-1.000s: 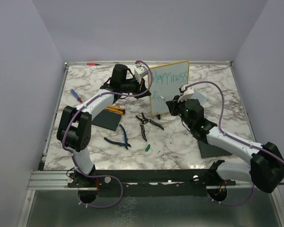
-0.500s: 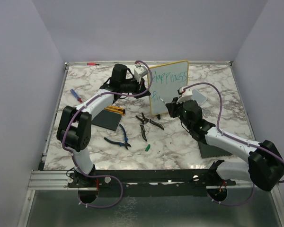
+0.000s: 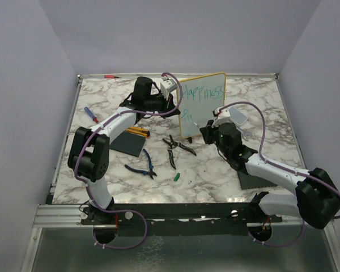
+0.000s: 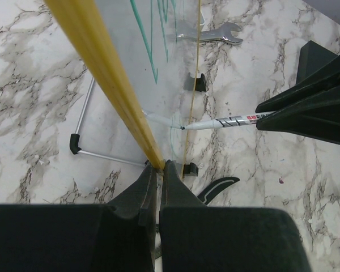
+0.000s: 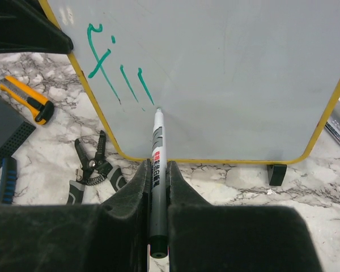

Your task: Write a sentence on the whiteboard

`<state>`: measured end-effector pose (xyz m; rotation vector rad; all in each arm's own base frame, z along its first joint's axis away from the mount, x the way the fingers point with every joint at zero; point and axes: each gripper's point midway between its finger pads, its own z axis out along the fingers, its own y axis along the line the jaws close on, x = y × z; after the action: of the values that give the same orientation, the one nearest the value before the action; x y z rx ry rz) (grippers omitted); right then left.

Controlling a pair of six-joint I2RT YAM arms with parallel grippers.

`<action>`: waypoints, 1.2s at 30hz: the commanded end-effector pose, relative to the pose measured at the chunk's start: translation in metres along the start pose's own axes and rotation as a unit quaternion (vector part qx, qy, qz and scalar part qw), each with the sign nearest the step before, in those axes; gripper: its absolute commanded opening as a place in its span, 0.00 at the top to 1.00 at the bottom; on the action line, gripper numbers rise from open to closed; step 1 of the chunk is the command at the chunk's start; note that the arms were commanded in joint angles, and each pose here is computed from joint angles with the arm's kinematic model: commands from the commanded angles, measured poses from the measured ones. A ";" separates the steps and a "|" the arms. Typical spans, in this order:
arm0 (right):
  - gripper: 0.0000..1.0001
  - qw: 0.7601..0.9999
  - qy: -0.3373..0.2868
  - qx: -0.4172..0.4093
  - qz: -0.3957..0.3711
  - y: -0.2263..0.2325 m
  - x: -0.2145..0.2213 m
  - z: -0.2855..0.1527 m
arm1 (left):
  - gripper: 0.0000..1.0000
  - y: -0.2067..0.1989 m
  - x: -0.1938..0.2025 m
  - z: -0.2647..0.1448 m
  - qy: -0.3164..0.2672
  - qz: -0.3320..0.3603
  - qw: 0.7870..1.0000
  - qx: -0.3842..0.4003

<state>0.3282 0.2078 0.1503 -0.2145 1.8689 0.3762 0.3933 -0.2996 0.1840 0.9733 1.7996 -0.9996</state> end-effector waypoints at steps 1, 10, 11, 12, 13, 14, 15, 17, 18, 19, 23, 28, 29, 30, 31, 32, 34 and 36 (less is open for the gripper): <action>0.99 0.999 -0.034 0.002 0.005 0.004 -0.028 0.006 | 1.00 -0.004 0.006 -0.004 0.011 0.016 1.000 -0.004; 0.99 0.998 -0.061 0.005 0.004 0.005 -0.050 0.008 | 1.00 -0.004 0.005 -0.005 0.010 0.017 1.000 -0.004; 0.99 0.998 -0.064 0.009 0.005 0.004 -0.051 0.007 | 1.00 -0.004 0.005 -0.005 0.010 0.017 1.000 -0.004; 0.99 0.998 -0.068 0.012 0.005 0.003 -0.054 0.006 | 1.00 -0.004 0.005 -0.005 0.010 0.017 1.000 -0.004; 0.99 0.997 -0.072 0.014 0.006 0.002 -0.056 0.005 | 1.00 -0.004 0.005 -0.005 0.010 0.017 1.000 -0.004; 0.99 0.997 -0.074 0.016 0.006 0.001 -0.058 0.004 | 1.00 -0.004 0.005 -0.005 0.010 0.017 1.000 -0.004; 0.99 0.997 -0.078 0.018 0.006 0.001 -0.060 0.003 | 1.00 -0.004 0.005 -0.005 0.010 0.016 1.000 -0.004; 0.99 0.996 -0.081 0.024 0.009 -0.002 -0.062 0.001 | 1.00 -0.004 0.006 -0.005 0.011 0.016 1.000 -0.004; 0.99 0.996 -0.084 0.026 0.010 -0.003 -0.063 0.000 | 1.00 -0.004 0.006 -0.005 0.011 0.016 1.000 -0.004; 0.99 0.996 -0.086 0.030 0.012 -0.004 -0.064 -0.001 | 1.00 -0.004 0.006 -0.005 0.011 0.017 1.000 -0.004; 0.99 0.995 -0.088 0.041 0.013 -0.009 -0.063 -0.002 | 1.00 -0.004 0.006 -0.005 0.011 0.016 1.000 -0.005; 0.99 0.996 -0.070 0.048 0.010 -0.012 -0.049 -0.001 | 1.00 -0.004 0.006 -0.005 0.011 0.016 1.000 -0.004; 0.99 0.997 -0.066 0.048 0.011 -0.013 -0.045 0.000 | 1.00 -0.004 0.005 -0.005 0.010 0.017 1.000 -0.004; 0.99 0.997 -0.061 0.048 0.011 -0.013 -0.041 0.000 | 1.00 -0.004 0.005 -0.005 0.010 0.017 1.000 -0.005; 0.99 0.997 -0.055 0.048 0.012 -0.014 -0.036 0.000 | 1.00 -0.004 0.005 -0.005 0.011 0.017 1.000 -0.004; 0.99 0.998 -0.049 0.047 0.013 -0.014 -0.031 0.000 | 1.00 -0.004 0.005 -0.005 0.010 0.017 1.000 -0.004; 0.99 0.998 -0.038 0.045 0.014 -0.014 -0.022 -0.001 | 1.00 -0.004 0.005 -0.005 0.010 0.017 1.000 -0.005; 0.99 0.999 -0.028 0.044 0.013 -0.015 -0.014 -0.002 | 1.00 -0.004 0.005 -0.005 0.010 0.017 1.000 -0.004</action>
<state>0.3414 0.2008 0.1834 -0.1322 1.7811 0.3427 0.3932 -0.2992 0.1840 0.9717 1.8015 -0.9971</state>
